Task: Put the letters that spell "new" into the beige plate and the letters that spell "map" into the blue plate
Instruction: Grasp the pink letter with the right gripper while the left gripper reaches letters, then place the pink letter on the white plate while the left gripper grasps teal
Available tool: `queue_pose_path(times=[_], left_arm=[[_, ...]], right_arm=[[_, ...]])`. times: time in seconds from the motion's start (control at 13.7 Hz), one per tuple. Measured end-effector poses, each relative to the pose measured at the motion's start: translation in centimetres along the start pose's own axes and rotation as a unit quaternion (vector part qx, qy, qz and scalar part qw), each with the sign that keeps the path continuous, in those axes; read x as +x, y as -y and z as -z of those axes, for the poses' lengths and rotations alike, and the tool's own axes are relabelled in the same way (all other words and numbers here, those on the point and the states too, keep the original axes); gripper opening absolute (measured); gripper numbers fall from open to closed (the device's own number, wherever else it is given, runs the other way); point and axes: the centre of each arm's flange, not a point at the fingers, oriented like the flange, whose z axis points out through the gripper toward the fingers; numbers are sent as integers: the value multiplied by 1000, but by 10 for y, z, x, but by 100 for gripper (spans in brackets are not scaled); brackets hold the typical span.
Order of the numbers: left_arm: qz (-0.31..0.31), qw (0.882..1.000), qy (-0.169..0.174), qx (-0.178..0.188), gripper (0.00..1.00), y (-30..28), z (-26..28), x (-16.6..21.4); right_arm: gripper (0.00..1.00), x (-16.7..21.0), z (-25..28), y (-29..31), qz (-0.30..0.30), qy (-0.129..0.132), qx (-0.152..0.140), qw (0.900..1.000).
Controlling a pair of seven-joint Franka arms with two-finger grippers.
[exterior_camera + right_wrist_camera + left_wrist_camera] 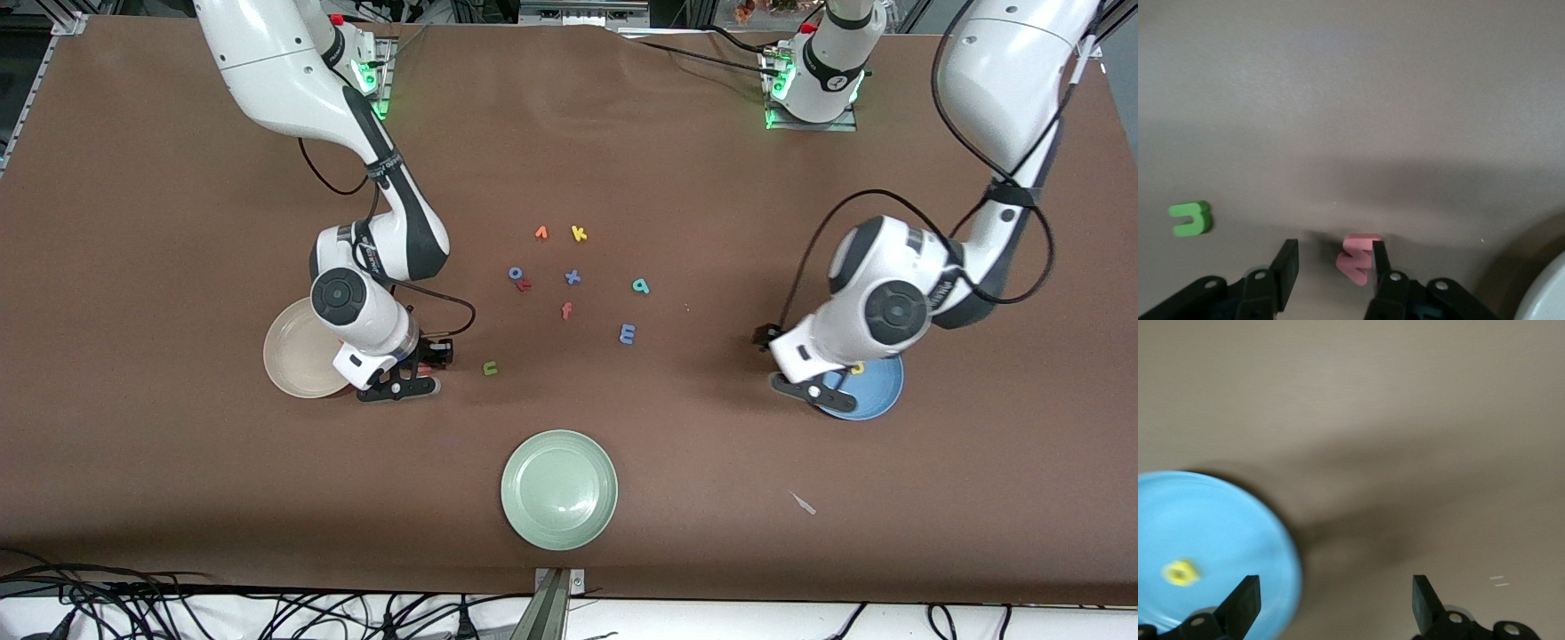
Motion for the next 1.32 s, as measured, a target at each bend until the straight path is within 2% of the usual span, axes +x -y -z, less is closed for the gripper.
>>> queue_pose_path(times=[0.29,0.51,0.59,0.66,0.73,0.8,0.95,1.02,1.24,1.32], left_arm=[[49,999,18,8,100,-105,-23,-22],[59,998,10,7,100,-191,-45,-46],[56,998,7,2,100,-211,-56,-54],[61,998,3,-4,100,-223,-69,-61],[75,997,1,-11,100,-228,-82,-69],[101,995,4,-13,96,-227,-93,-74],[173,985,11,-11,96,-227,-105,-82],[193,981,13,-9,93,-230,-107,-84],[219,976,12,-9,82,-228,-110,-83],[224,974,11,-9,82,-223,-112,-81]], right_arm=[[57,-1,-13,-6,-4,6,-4,1000],[56,-2,-21,-8,-5,5,-6,1000],[52,-2,-20,-8,-5,4,-6,1000],[52,-2,-20,-8,-6,4,-6,1000],[46,-1,-20,-9,-6,4,-7,1000],[35,-1,-20,-11,-7,4,-7,1000],[32,-1,-19,-11,-5,4,-8,1000],[31,-1,-18,-12,-2,5,-8,1000],[29,2,-7,-26,19,19,-15,1000],[29,4,1,-36,30,25,-19,999]])
